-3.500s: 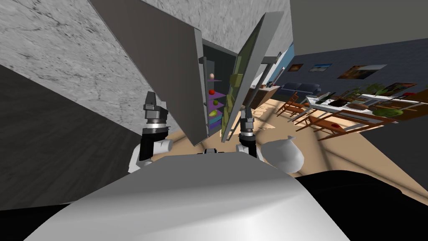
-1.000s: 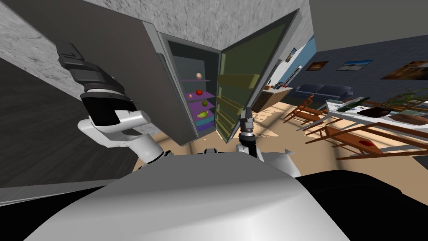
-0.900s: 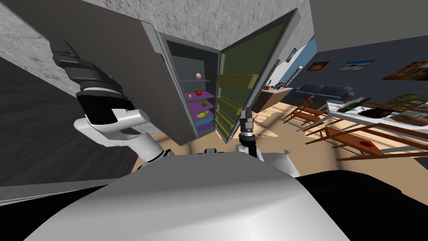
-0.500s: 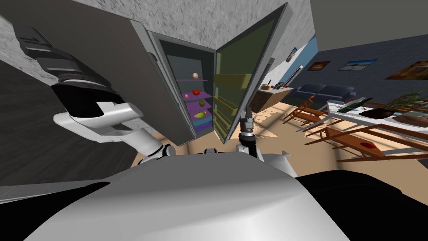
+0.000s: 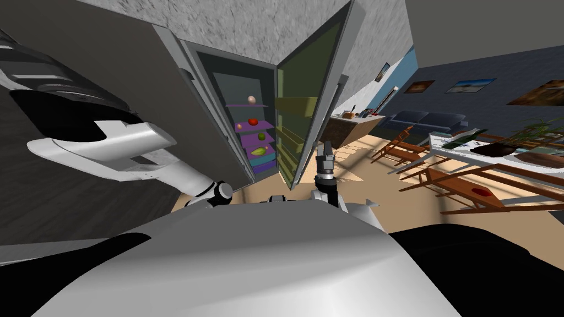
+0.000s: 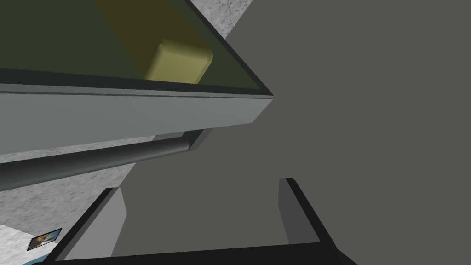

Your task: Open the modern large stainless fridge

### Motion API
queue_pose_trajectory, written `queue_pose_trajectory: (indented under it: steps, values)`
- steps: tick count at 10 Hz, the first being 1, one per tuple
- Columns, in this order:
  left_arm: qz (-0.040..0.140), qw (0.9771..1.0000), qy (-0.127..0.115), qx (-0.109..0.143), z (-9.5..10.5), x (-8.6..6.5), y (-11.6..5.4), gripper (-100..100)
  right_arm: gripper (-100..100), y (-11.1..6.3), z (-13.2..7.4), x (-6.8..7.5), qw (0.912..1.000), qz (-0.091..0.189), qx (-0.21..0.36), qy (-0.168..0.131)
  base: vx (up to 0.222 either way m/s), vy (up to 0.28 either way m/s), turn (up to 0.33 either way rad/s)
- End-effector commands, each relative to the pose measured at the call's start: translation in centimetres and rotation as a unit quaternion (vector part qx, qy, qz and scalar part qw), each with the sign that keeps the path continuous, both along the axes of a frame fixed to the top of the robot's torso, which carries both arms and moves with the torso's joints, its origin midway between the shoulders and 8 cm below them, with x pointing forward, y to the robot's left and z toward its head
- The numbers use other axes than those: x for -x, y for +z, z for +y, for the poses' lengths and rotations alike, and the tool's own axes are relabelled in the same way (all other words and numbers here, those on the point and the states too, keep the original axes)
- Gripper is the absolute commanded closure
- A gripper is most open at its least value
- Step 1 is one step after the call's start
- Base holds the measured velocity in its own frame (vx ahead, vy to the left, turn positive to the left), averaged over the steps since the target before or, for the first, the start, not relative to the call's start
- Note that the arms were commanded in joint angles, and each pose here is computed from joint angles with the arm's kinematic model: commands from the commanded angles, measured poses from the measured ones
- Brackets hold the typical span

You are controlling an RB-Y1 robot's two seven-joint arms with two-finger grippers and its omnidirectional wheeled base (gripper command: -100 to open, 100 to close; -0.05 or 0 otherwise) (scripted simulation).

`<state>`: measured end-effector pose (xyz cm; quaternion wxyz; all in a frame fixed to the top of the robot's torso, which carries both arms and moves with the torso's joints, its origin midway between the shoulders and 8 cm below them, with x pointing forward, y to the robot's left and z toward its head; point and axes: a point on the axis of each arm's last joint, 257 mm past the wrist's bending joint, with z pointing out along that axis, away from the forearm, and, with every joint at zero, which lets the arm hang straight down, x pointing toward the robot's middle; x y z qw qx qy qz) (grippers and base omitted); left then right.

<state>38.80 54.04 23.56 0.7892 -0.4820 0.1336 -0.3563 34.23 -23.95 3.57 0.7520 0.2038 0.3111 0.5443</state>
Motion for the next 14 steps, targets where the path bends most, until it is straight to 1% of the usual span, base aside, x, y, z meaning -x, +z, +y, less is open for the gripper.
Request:
queue_pose_trajectory:
  steps: [1,2,3,4,5,6,7,8,9,10,11,12,13,14]
  values:
    - [-0.006,0.9992,0.004,0.040,1.4,0.2,0.4,-100,0,0.0,0.0,0.0,1.0000,0.000,0.000,0.000,0.002,-0.154,-0.006]
    - [-0.008,0.9981,0.014,0.060,2.8,0.7,0.3,-100,0,0.0,0.0,0.0,1.0000,0.000,0.000,0.000,0.008,-0.169,-0.042]
    - [-0.012,0.9975,0.006,0.070,2.6,0.5,0.7,-100,0,0.0,0.0,0.0,1.0000,0.000,0.000,0.000,0.015,-0.122,-0.015]
    - [-0.009,0.9973,0.006,0.073,2.6,0.4,0.5,-100,0,0.0,0.0,0.0,1.0000,0.000,0.000,0.000,0.007,-0.036,0.002]
    - [-0.013,0.9951,0.010,0.098,3.7,0.8,0.6,-100,0,0.0,0.0,0.0,1.0000,0.000,0.000,0.000,0.006,-0.065,-0.058]
    - [-0.014,0.9945,0.006,0.103,3.6,0.6,0.7,-100,0,0.0,0.0,0.0,1.0000,0.000,0.000,0.000,0.007,-0.087,-0.027]
    - [-0.017,0.9920,0.011,0.125,4.7,0.9,0.7,-100,0,0.0,0.0,0.0,1.0000,0.000,0.000,0.000,0.023,-0.148,-0.069]
    - [-0.019,0.9909,0.005,0.133,4.5,0.8,0.8,-100,0,0.0,0.0,0.0,1.0000,0.000,0.000,0.000,0.018,-0.136,-0.023]
    - [-0.022,0.9878,0.008,0.154,5.4,1.0,0.8,-100,0,0.0,0.0,0.0,1.0000,0.000,0.000,0.000,0.025,-0.117,-0.071]
    - [-0.023,0.9866,0.001,0.161,5.2,0.8,1.0,-100,0,0.0,0.0,0.0,1.0000,0.000,0.000,0.000,0.019,-0.101,-0.037]
    - [-0.025,0.9828,0.003,0.183,6.0,1.0,0.8,-100,0,0.0,0.0,0.0,1.0000,0.000,0.000,0.000,-0.004,-0.131,-0.082]
    - [-0.028,0.9817,-0.003,0.189,5.8,0.9,1.1,-100,0,0.0,0.0,0.0,1.0000,0.000,0.000,0.000,-0.005,-0.100,-0.038]
    - [-0.030,0.9772,-0.004,0.210,6.4,1.0,1.1,-100,0,0.0,0.0,0.0,1.0000,0.000,0.000,0.000,0.023,-0.105,-0.082]
    - [-0.032,0.9762,-0.009,0.214,6.2,0.9,1.3,-100,0,0.0,0.0,0.0,1.0000,0.000,0.000,0.000,0.017,-0.096,-0.040]
